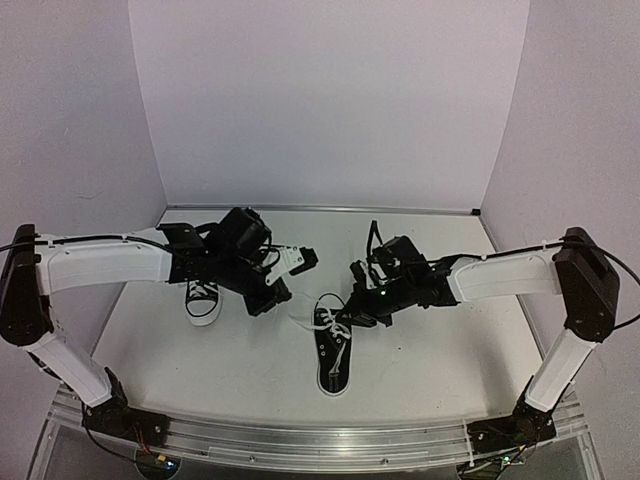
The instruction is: Tie the shoes
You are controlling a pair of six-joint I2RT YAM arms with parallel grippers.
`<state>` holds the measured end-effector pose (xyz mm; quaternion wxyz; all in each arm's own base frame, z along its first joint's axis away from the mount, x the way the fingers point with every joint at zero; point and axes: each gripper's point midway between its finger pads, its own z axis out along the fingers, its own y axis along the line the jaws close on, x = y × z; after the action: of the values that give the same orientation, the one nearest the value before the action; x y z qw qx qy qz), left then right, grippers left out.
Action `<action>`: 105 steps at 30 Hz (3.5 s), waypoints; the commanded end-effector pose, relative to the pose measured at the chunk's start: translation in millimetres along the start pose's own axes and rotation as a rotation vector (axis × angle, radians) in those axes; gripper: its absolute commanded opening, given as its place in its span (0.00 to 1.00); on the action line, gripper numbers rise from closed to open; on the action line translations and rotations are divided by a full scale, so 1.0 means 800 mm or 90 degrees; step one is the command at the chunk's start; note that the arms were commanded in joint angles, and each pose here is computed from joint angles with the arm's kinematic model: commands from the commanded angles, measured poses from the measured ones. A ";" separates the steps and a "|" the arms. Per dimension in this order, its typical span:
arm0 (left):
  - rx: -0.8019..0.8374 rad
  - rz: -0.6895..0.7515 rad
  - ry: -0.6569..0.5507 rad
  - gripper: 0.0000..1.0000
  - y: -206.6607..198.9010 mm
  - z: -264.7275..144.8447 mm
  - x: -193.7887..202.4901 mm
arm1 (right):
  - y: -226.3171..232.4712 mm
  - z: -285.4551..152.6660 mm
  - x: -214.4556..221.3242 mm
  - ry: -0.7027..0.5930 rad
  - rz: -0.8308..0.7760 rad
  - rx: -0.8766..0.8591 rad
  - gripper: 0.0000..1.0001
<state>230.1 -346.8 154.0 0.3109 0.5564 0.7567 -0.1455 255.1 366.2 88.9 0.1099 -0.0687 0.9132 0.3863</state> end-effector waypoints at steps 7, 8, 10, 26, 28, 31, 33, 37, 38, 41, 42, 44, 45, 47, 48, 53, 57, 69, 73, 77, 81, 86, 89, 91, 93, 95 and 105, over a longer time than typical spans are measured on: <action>0.212 0.145 -0.122 0.00 -0.172 -0.079 -0.051 | 0.006 0.000 -0.018 -0.025 -0.018 0.009 0.00; 0.231 0.159 -0.140 0.00 -0.184 -0.086 -0.061 | 0.006 0.000 -0.018 -0.025 -0.018 0.009 0.00; 0.262 0.182 -0.151 0.00 -0.202 -0.086 -0.075 | 0.007 -0.001 -0.019 -0.027 -0.022 0.008 0.00; 0.275 0.314 -0.216 0.00 -0.236 0.015 -0.140 | 0.014 -0.006 -0.020 -0.026 -0.053 -0.004 0.00; 0.261 0.333 -0.214 0.00 -0.236 0.032 -0.143 | 0.016 -0.006 -0.020 -0.023 -0.058 -0.008 0.00; 0.258 0.359 -0.202 0.00 -0.238 0.054 -0.144 | 0.017 -0.006 -0.020 -0.018 -0.066 -0.014 0.00; 0.268 0.373 -0.187 0.00 -0.241 0.068 -0.143 | 0.020 -0.005 -0.020 -0.013 -0.072 -0.020 0.00; 0.264 0.394 -0.180 0.01 -0.243 0.088 -0.140 | 0.022 -0.004 -0.021 -0.006 -0.079 -0.027 0.00; 0.259 0.397 -0.177 0.03 -0.242 0.094 -0.138 | 0.022 -0.004 -0.020 -0.004 -0.080 -0.028 0.00; 0.233 0.401 -0.170 0.08 -0.235 0.105 -0.137 | 0.022 -0.003 -0.020 -0.002 -0.083 -0.027 0.00; 0.221 0.400 -0.167 0.10 -0.232 0.109 -0.138 | 0.021 -0.003 -0.020 -0.001 -0.083 -0.027 0.00; 0.206 0.397 -0.167 0.14 -0.227 0.110 -0.140 | 0.021 -0.003 -0.020 0.001 -0.083 -0.029 0.00; 0.200 0.395 -0.167 0.18 -0.225 0.111 -0.141 | 0.021 -0.002 -0.019 0.002 -0.083 -0.029 0.00; 0.195 0.392 -0.167 0.26 -0.224 0.110 -0.142 | 0.021 -0.002 -0.019 0.003 -0.083 -0.029 0.00; 0.194 0.391 -0.169 0.30 -0.223 0.108 -0.143 | 0.021 -0.002 -0.019 0.003 -0.083 -0.029 0.00; 0.190 0.378 -0.187 0.39 -0.221 0.088 -0.152 | 0.019 -0.001 -0.018 0.005 -0.081 -0.028 0.00; 0.177 0.314 -0.233 0.38 -0.200 0.054 -0.158 | 0.021 0.000 -0.017 0.009 -0.082 -0.034 0.00; 0.032 -0.026 -0.346 0.40 -0.052 -0.009 -0.105 | 0.038 0.002 -0.014 0.023 -0.085 -0.058 0.00; -0.013 -0.105 -0.327 0.41 -0.020 -0.003 -0.081 | 0.044 0.009 -0.008 0.035 -0.085 -0.064 0.02; -0.031 -0.176 -0.330 0.42 0.003 -0.002 -0.063 | 0.050 0.015 -0.003 0.045 -0.084 -0.068 0.06; -0.065 -0.229 -0.339 0.43 0.026 -0.006 -0.048 | 0.055 0.023 0.003 0.056 -0.085 -0.071 0.11; -0.099 -0.272 -0.326 0.44 0.048 -0.006 -0.032 | 0.068 0.033 0.009 0.069 -0.092 -0.080 0.20; -0.106 -0.289 -0.321 0.45 0.055 -0.006 -0.026 | 0.076 0.039 0.013 0.078 -0.098 -0.088 0.28; -0.104 -0.293 -0.322 0.45 0.055 -0.006 -0.026 | 0.084 0.042 0.015 0.083 -0.103 -0.095 0.29; -0.105 -0.300 -0.325 0.46 0.057 -0.007 -0.025 | 0.090 0.041 0.015 0.085 -0.107 -0.103 0.31; -0.105 -0.307 -0.334 0.48 0.059 -0.010 -0.024 | 0.097 0.035 0.013 0.079 -0.118 -0.111 0.35; -0.001 -0.140 -0.372 0.49 0.012 -0.035 -0.042 | 0.086 -0.040 -0.017 -0.010 -0.165 -0.087 0.48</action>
<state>260.5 -339.4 166.7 0.4744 0.3237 0.7636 -0.2951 232.5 418.8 123.0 0.0959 -0.1858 0.8784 0.4298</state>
